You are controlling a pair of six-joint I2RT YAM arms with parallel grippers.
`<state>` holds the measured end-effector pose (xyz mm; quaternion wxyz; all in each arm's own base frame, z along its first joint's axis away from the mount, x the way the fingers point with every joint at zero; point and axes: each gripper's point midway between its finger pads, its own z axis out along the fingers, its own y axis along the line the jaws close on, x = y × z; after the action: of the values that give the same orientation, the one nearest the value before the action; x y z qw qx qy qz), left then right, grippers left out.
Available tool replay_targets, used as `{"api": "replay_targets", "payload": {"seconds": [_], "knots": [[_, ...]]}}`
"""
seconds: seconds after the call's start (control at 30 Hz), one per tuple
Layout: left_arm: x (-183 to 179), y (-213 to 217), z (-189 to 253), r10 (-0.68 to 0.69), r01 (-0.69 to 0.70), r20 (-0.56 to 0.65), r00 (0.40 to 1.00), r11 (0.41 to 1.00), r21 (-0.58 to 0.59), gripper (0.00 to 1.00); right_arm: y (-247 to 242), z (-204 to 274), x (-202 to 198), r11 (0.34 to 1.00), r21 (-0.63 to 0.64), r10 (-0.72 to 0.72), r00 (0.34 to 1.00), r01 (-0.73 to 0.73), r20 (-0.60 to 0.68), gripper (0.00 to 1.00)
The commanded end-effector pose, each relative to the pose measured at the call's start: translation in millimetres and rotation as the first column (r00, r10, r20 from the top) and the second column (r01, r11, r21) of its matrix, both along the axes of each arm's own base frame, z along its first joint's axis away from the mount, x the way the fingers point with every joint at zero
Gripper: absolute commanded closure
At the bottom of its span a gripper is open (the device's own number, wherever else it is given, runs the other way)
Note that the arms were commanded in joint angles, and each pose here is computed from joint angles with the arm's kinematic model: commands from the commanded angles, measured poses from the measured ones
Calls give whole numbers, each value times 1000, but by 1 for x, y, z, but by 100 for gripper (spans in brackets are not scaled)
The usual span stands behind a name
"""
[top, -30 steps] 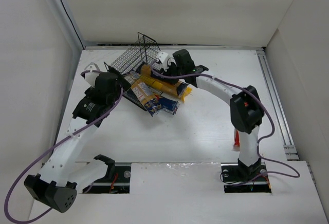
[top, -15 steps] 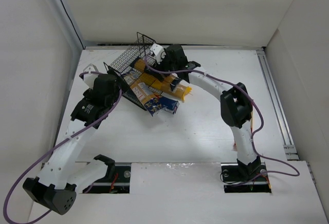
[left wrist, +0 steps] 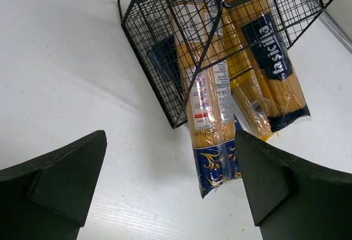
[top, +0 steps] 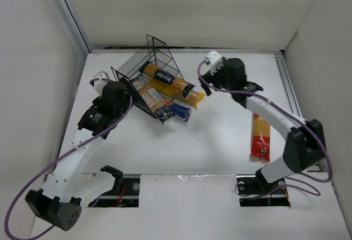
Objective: Place and organize the pasta boxes and bags onto the shelf
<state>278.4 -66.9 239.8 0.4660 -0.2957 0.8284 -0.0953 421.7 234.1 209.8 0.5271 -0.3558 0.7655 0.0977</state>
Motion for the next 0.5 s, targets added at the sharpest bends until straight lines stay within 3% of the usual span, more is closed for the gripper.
{"api": "replay_targets", "payload": {"seconds": [0.0, 0.13, 0.4, 0.47], "knots": [[4, -3, 5, -30, 30, 32, 999, 1000, -3, 0, -106, -23, -23, 954, -20, -299, 949, 299, -104, 0], [5, -6, 3, -39, 39, 13, 999, 999, -2, 0, -203, -85, -87, 838, -179, -546, 782, 516, -303, 0], [8, -16, -6, -94, 94, -29, 995, 996, 9, 0, -293, -112, -161, 648, -301, -758, 552, 700, -348, 0], [7, -19, -6, -104, 104, -29, 994, 994, 9, 0, -299, -120, -169, 630, -312, -771, 526, 711, -359, 0]]}}
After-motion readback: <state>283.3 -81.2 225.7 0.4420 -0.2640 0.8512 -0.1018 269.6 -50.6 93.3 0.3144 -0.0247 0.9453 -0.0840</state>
